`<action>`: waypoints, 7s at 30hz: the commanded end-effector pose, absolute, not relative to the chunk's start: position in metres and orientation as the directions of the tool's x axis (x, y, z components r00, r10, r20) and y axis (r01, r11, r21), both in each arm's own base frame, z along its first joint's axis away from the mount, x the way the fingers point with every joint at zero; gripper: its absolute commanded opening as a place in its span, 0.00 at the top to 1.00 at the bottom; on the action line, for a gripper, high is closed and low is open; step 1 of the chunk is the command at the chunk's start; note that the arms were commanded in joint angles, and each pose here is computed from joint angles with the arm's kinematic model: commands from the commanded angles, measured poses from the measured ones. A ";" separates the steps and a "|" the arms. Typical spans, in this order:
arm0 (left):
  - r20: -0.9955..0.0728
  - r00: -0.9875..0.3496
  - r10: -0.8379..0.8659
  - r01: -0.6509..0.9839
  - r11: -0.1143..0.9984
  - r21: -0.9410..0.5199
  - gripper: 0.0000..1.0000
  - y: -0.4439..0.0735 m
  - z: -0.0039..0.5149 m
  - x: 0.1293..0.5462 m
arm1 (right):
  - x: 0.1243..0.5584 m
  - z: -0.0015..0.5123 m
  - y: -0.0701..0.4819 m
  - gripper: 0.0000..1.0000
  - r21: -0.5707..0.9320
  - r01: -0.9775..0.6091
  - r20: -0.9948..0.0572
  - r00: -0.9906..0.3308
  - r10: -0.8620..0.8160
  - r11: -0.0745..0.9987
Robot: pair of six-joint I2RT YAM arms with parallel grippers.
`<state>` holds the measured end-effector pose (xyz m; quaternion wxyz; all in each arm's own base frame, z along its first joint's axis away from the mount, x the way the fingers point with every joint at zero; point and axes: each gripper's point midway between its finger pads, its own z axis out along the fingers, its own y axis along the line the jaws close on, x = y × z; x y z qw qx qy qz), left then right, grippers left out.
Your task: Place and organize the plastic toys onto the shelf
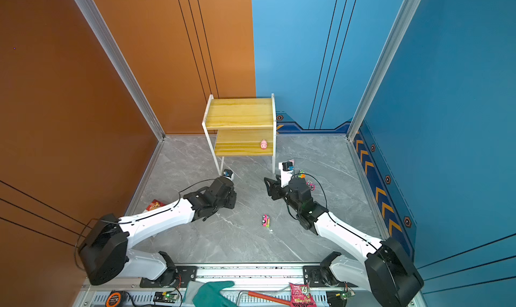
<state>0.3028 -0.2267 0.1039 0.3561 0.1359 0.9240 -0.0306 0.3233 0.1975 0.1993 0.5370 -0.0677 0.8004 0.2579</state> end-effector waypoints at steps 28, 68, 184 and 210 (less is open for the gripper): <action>-0.298 -0.517 0.803 0.418 0.540 0.730 0.73 -0.312 0.033 0.323 | 0.306 0.208 0.095 0.37 0.368 -0.129 -0.874 -0.386 0.295 0.921; -0.595 -0.674 0.438 0.499 0.863 0.070 0.23 -0.275 0.128 0.284 | 0.319 0.205 0.171 0.14 0.195 -0.560 -0.938 -0.347 -0.014 0.805; -0.740 -0.668 0.075 0.384 0.887 -0.257 0.02 -0.136 0.226 0.292 | 0.336 0.069 0.323 0.47 0.064 -0.471 -0.719 -0.633 -0.287 0.880; -0.790 -0.527 0.313 0.663 0.733 -0.152 0.00 -0.199 0.227 0.246 | 0.308 0.067 0.311 0.35 0.095 -0.723 -0.924 -0.320 -0.210 0.684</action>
